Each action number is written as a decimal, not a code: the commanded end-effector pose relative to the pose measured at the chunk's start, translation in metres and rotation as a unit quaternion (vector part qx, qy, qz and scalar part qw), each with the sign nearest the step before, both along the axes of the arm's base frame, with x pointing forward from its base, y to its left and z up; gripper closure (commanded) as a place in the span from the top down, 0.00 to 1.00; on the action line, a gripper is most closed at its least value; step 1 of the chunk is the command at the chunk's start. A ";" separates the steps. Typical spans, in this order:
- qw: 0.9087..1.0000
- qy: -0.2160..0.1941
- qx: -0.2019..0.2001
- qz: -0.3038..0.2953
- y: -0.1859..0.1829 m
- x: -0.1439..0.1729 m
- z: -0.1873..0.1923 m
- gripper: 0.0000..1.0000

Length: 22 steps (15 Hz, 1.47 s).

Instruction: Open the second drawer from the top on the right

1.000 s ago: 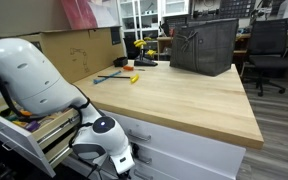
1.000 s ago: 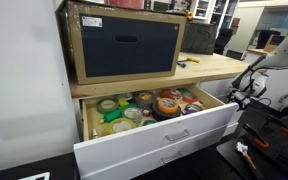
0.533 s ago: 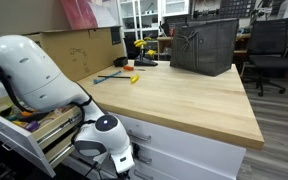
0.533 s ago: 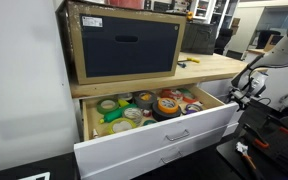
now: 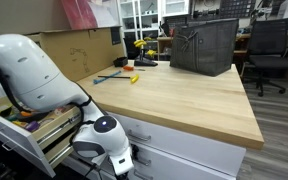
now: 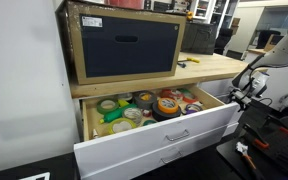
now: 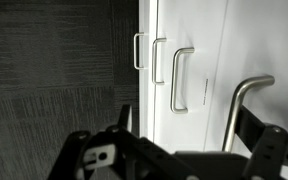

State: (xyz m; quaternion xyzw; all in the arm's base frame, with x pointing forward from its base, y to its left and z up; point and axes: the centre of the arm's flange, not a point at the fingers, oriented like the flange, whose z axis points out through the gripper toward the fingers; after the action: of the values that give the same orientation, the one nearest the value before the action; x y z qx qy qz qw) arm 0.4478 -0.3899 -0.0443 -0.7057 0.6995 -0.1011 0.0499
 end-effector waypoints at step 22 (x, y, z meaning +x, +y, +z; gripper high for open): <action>0.961 -0.256 -0.098 -0.035 -0.074 -0.236 0.133 1.00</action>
State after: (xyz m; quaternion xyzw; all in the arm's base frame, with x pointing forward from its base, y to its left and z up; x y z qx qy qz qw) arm 0.2541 -0.5142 0.0642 -0.6416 0.6622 -0.3632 0.1341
